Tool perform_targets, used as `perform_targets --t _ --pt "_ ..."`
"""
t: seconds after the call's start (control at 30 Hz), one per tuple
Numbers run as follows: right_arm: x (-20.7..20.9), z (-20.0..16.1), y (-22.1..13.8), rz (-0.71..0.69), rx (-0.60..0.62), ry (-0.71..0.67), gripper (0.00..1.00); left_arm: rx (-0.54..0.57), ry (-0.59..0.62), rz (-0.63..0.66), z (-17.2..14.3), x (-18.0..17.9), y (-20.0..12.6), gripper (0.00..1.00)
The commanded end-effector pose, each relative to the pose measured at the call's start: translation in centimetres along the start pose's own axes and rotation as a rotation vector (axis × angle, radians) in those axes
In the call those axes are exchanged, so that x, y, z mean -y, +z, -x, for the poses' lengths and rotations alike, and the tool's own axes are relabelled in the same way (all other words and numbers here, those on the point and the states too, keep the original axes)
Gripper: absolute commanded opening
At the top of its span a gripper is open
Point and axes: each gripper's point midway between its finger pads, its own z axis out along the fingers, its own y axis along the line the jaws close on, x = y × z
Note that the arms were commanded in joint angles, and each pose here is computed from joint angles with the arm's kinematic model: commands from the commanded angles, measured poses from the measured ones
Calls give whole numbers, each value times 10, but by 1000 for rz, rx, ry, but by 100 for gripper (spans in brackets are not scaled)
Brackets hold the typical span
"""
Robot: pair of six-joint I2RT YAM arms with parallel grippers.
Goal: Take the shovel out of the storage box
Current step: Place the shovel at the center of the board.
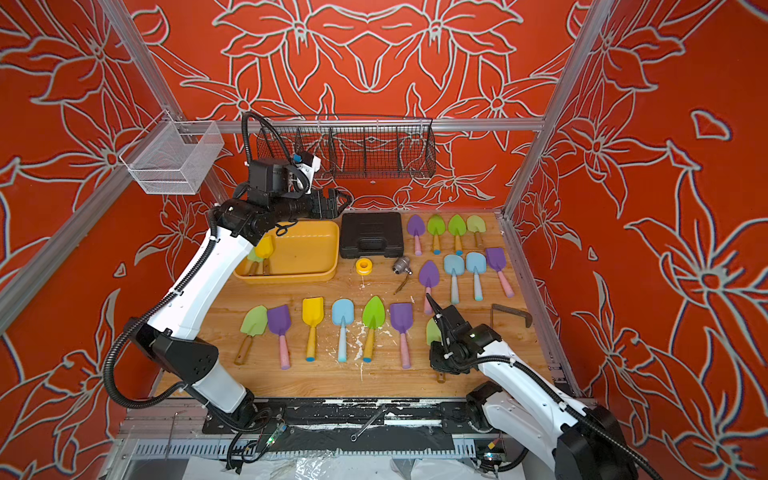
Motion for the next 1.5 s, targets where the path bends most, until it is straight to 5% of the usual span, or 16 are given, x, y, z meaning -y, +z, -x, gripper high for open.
perform_targets --t 0.0,0.73,1.27,1.47 --pt "-3 -1 8 10 -11 -1 0 4 -21 34 0 -13 4 97" --pt "-6 5 25 -31 -81 -14 27 -1 -38 54 -5 -25 2 97" --pt "-6 10 15 -36 -41 1 34 1 -65 59 -10 -27 -5 97" --pt "-15 18 -10 -11 7 -6 57 -5 -133 117 -12 -42 -13 97"
